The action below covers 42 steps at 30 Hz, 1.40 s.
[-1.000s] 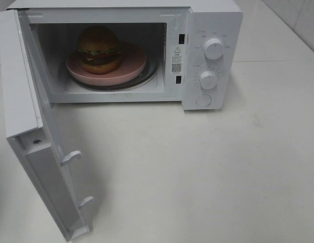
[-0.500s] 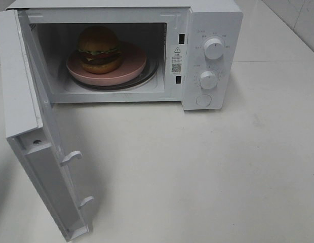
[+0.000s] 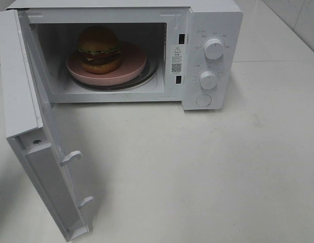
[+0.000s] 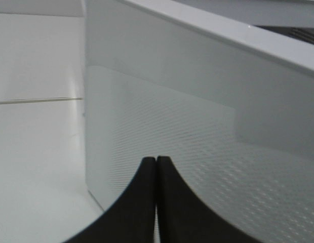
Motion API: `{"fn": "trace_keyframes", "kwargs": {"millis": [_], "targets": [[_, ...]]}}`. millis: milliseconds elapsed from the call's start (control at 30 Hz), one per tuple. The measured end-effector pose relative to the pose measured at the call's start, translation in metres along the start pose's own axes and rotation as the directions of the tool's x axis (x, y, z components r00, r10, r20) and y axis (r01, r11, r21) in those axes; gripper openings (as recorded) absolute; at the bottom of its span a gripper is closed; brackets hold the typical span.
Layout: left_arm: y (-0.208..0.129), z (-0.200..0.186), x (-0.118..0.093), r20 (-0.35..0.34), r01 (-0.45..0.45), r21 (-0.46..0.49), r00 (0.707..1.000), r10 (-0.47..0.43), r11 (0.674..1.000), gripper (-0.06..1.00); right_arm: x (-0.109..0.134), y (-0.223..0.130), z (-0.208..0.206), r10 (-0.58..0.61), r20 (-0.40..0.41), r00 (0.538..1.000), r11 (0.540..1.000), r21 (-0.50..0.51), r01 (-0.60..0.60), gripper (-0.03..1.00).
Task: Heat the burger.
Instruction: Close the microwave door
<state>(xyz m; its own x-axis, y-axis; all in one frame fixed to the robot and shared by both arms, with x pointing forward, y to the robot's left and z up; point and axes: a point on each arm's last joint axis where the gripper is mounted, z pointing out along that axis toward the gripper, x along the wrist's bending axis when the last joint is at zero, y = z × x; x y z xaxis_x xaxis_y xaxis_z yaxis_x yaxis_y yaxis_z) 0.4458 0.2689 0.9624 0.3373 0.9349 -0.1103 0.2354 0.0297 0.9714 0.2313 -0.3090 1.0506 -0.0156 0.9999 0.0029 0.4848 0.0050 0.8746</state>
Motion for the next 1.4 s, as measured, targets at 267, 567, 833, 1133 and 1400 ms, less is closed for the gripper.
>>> {"fn": "trace_keyframes", "kwargs": {"millis": [267, 567, 833, 1133, 1400], "targets": [[-0.010, 0.028, -0.027, 0.109, -0.036, 0.054, 0.994, 0.030, 0.998, 0.00, 0.000, 0.000, 0.000, 0.000, -0.001, 1.000, 1.000, 0.000, 0.000, 0.76], [-0.009, 0.061, -0.058, 0.207, -0.066, 0.040, 0.977, 0.056, 0.997, 0.00, 0.000, 0.000, 0.000, 0.000, 0.000, 1.000, 1.000, 0.000, 0.000, 0.76], [-0.001, 0.086, -0.083, 0.246, -0.043, 0.004, 0.968, 0.040, 0.999, 0.00, 0.000, 0.000, 0.000, 0.000, 0.000, 1.000, 1.000, 0.000, 0.000, 0.76], [0.010, 0.117, -0.113, 0.302, -0.038, -0.028, 0.952, 0.045, 0.999, 0.00, 0.000, 0.000, 0.000, 0.000, 0.000, 1.000, 1.000, 0.000, 0.000, 0.76], [0.014, 0.152, -0.139, 0.336, -0.051, -0.017, 0.940, 0.054, 0.999, 0.00, 0.000, 0.000, 0.000, 0.000, 0.000, 1.000, 1.000, 0.000, 0.000, 0.76]]}}
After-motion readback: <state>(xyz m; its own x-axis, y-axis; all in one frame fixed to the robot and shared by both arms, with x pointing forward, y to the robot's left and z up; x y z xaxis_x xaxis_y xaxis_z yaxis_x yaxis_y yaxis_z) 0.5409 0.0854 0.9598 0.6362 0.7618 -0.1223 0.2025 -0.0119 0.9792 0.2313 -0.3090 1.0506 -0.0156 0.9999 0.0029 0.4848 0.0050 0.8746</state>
